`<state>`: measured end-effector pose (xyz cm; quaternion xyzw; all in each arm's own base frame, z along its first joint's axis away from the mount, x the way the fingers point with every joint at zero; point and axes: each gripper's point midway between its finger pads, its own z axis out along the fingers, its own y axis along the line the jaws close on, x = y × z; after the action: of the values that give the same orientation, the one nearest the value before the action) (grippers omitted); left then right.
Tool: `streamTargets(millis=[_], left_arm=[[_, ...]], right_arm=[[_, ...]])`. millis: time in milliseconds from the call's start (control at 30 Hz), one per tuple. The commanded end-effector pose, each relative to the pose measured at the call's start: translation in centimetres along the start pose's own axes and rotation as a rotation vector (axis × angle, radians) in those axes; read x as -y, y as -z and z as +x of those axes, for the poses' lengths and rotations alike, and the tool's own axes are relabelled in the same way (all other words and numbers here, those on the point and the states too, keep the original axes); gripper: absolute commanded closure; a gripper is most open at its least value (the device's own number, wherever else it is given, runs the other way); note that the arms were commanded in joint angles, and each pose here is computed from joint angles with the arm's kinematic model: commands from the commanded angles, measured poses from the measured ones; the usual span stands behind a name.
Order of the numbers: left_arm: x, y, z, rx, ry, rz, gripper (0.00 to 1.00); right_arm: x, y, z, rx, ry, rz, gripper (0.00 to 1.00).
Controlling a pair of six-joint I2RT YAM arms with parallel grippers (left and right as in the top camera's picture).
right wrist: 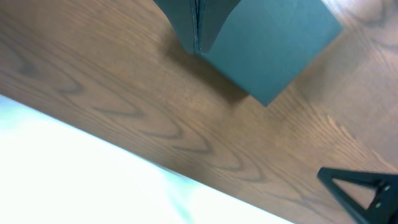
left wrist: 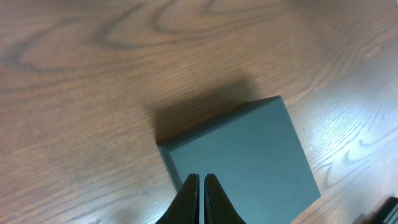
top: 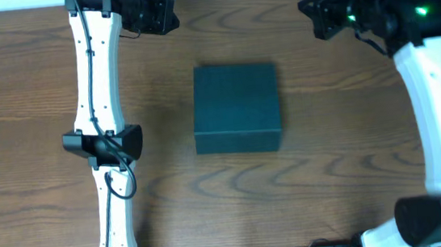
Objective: Pack container
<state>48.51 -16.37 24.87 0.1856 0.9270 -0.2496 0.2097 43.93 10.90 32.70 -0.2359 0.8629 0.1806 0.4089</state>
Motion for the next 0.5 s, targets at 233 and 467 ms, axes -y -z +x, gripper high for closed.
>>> streamTargets(millis=[233,467], left_arm=[[5.8,-0.7,2.9,-0.128,-0.112,0.052,0.94],[7.6,-6.2,7.7,-0.375,-0.086,0.022,0.94]], right_arm=[[-3.0,8.9,0.2,0.023,0.029,0.123,0.98],[-5.1,16.6,1.9,0.077,-0.092,0.257,0.98]])
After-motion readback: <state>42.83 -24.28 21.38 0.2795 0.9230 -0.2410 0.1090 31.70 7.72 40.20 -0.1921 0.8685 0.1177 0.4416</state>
